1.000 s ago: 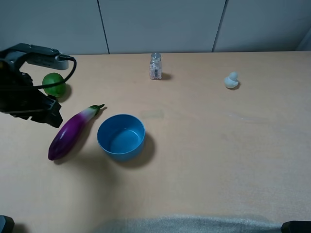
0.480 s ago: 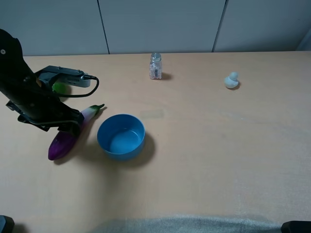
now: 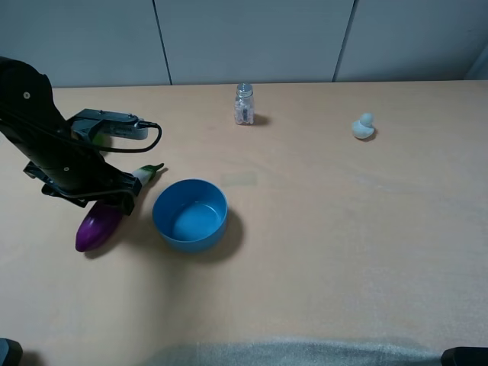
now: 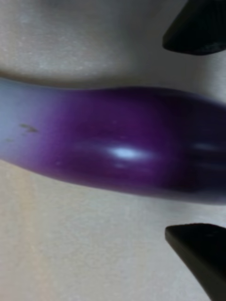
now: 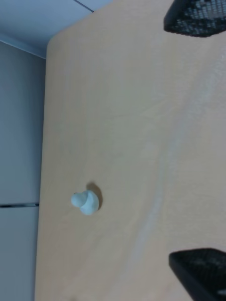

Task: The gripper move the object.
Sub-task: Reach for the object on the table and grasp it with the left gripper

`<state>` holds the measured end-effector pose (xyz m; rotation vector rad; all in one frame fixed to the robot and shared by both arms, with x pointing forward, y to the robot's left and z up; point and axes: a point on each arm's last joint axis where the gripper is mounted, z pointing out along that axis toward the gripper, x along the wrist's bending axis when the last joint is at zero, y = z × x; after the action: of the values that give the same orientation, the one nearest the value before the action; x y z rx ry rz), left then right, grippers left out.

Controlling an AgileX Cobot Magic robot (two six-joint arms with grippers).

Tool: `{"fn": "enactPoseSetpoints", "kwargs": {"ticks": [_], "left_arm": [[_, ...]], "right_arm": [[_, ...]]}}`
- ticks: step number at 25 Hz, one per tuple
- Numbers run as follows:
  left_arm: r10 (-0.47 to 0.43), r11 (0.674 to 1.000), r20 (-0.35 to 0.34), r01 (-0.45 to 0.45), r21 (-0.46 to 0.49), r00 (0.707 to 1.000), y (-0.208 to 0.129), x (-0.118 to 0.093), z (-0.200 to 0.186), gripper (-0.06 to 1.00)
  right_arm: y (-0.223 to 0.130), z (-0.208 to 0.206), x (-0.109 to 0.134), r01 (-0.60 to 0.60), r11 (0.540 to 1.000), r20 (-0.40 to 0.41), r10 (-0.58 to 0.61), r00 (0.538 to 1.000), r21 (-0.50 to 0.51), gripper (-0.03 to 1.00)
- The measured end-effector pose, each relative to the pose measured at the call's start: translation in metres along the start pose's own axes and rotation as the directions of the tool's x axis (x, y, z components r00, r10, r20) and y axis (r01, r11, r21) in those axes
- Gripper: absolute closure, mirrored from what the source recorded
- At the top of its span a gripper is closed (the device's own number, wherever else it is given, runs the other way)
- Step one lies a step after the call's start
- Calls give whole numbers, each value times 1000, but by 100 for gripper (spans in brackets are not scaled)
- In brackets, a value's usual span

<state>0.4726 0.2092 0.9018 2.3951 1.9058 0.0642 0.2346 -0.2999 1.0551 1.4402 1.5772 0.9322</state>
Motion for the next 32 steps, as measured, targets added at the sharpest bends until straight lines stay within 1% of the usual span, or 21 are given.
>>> {"fn": "enactPoseSetpoints", "kwargs": {"ticks": [5, 11, 15, 19, 32], "left_arm": [[0, 999, 4, 0, -32, 1000, 4, -1, 4, 15], [-2, 1000, 0, 2, -1, 1000, 5, -1, 17, 15], [-2, 1000, 0, 2, -3, 1000, 6, -1, 22, 15], [-3, 1000, -3, 3, 17, 1000, 5, -1, 29, 15], [-4, 1000, 0, 4, -1, 1000, 10, -1, 31, 16]], "right_arm": [[0, 0, 0, 0, 1000, 0, 0, 1000, 0, 29], [0, 0, 0, 0, 1000, 0, 0, 1000, 0, 29], [0, 0, 0, 0, 1000, 0, 0, 1000, 0, 29], [0, 0, 0, 0, 1000, 0, 0, 1000, 0, 29], [0, 0, 0, 0, 1000, 0, 0, 1000, 0, 29]]}}
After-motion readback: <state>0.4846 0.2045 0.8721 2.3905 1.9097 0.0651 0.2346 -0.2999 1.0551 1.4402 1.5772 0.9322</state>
